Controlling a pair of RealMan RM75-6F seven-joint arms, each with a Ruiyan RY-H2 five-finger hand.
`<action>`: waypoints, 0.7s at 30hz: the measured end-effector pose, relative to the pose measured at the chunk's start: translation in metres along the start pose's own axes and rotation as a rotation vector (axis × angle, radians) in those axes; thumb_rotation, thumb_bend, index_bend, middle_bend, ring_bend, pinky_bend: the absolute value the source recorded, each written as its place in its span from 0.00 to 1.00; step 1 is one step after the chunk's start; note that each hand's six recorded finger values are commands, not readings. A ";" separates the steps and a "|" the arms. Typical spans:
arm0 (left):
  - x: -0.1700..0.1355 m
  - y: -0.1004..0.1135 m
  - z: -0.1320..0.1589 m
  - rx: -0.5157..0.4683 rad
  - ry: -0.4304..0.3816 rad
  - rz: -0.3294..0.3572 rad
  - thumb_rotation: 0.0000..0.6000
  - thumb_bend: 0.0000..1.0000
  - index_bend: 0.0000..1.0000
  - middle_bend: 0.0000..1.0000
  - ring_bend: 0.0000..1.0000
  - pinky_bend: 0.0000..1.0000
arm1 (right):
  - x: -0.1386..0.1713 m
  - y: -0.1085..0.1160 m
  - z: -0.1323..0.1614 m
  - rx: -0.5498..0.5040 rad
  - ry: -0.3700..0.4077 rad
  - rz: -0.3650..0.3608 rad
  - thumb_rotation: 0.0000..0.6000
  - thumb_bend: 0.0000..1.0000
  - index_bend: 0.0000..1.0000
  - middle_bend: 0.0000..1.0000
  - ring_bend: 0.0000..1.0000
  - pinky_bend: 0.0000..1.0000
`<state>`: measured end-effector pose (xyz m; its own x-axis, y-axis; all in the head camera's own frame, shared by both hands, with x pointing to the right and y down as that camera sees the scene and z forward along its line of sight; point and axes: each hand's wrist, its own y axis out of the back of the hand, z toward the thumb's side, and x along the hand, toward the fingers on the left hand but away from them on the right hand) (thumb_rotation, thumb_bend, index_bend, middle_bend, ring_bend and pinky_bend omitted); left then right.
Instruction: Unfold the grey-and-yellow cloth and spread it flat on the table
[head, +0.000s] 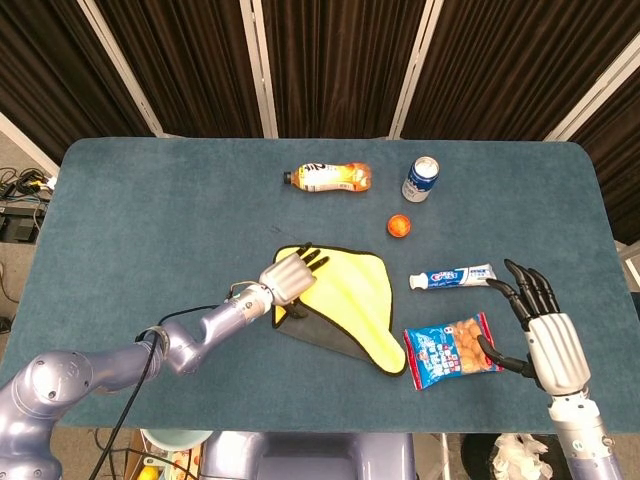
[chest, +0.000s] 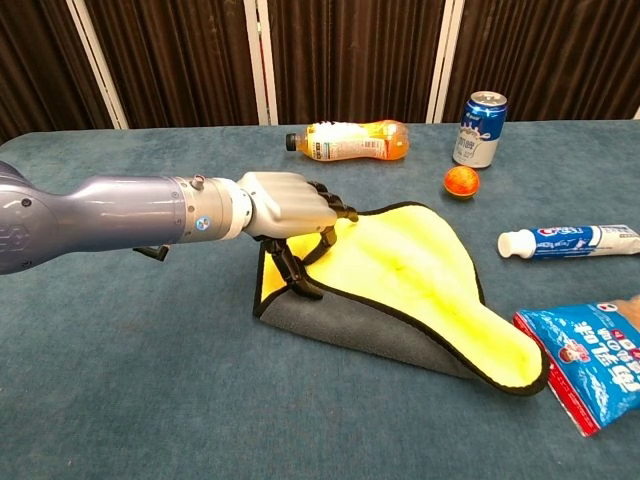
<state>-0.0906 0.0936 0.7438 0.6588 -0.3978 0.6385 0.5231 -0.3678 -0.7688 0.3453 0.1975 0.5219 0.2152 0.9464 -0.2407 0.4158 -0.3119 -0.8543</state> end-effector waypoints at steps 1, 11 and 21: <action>-0.001 0.000 0.001 0.000 -0.003 0.001 0.69 0.25 0.61 0.00 0.00 0.05 | 0.000 0.000 0.000 0.000 0.000 -0.001 1.00 0.32 0.18 0.00 0.00 0.00; -0.015 0.003 0.008 0.004 -0.041 0.037 0.85 0.33 0.67 0.00 0.00 0.05 | 0.000 0.001 -0.002 -0.005 -0.007 -0.001 1.00 0.32 0.18 0.00 0.00 0.00; -0.013 -0.005 0.007 0.001 -0.031 0.030 1.00 0.59 0.70 0.00 0.00 0.05 | 0.003 0.003 -0.005 -0.003 -0.014 -0.002 1.00 0.32 0.18 0.00 0.00 0.00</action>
<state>-0.0979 0.1066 0.7390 0.6907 -0.3827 0.6136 0.5034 -0.3548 -0.7879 0.3520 0.1985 0.5210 0.2018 0.9482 -0.2454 0.4191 -0.3101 -0.8534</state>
